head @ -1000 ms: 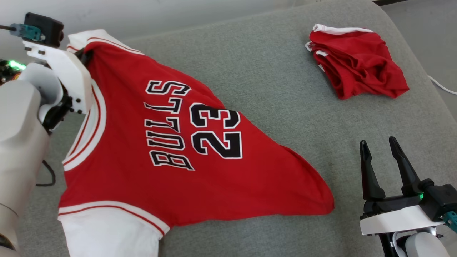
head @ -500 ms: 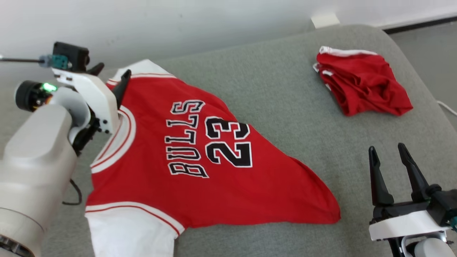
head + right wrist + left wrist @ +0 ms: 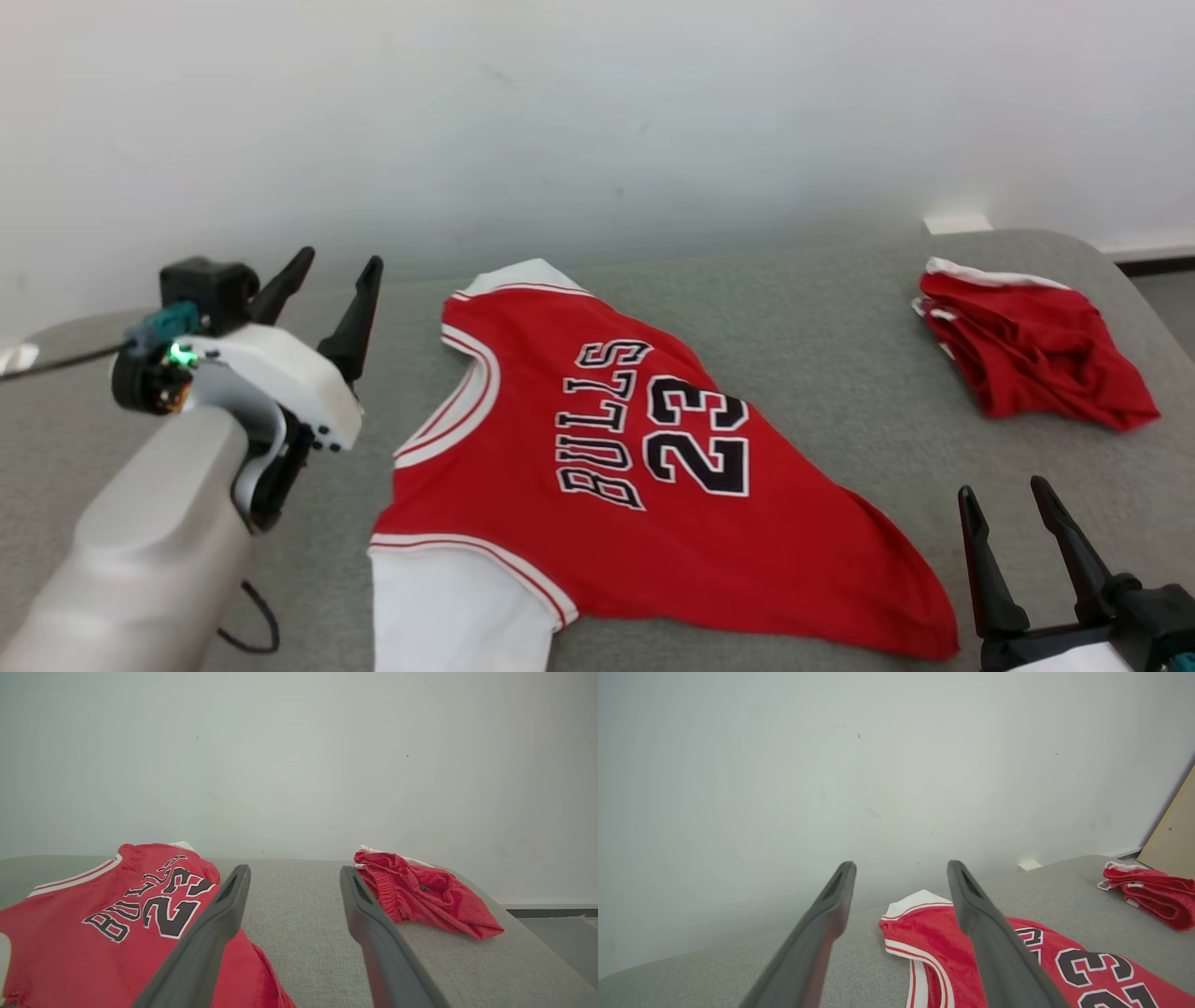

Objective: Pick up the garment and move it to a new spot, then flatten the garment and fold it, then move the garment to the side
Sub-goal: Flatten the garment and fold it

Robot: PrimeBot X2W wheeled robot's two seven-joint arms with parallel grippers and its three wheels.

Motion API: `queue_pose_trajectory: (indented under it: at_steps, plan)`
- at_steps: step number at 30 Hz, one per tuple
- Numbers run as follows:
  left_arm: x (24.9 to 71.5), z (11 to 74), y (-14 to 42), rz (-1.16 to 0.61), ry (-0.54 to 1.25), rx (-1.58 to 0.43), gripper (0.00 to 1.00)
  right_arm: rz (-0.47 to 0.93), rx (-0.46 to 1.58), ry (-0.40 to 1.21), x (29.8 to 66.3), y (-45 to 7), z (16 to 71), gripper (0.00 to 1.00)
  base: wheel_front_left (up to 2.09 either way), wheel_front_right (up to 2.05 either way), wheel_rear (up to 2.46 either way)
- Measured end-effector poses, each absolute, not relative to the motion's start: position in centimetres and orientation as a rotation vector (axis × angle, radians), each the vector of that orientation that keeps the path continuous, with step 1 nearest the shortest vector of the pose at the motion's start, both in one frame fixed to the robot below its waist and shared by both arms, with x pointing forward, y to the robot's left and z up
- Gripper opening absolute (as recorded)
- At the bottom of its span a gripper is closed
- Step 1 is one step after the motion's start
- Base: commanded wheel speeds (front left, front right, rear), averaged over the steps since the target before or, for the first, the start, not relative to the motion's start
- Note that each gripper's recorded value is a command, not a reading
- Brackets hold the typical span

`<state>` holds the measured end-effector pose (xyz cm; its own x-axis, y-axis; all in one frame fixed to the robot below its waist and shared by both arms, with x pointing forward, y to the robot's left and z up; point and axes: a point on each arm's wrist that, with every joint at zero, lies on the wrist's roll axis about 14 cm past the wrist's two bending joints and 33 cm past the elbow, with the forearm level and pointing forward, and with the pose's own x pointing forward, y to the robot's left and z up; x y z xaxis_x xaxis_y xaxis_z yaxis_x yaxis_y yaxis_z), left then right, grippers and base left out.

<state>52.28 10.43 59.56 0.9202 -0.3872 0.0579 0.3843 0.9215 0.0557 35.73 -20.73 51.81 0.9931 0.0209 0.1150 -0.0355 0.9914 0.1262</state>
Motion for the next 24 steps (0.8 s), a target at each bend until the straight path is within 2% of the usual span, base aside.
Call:
queue_pose_trajectory:
  at_steps: [7,15,24]
  plan:
    - [46.8,59.5,14.2,-0.276,-0.164,-0.043,1.00,0.097,0.143,-0.119,35.8,-18.4,52.0,1.00,0.00,0.00,0.00]
    - [41.4,55.6,16.8,-0.142,-0.139,-0.061,1.00,0.143,0.151,-0.114,35.8,-16.8,51.9,1.00,0.00,0.00,0.00]
    - [37.2,53.4,17.0,-0.053,-0.130,-0.143,1.00,0.126,0.169,-0.112,34.4,-16.9,51.6,1.00,0.00,0.00,0.00]
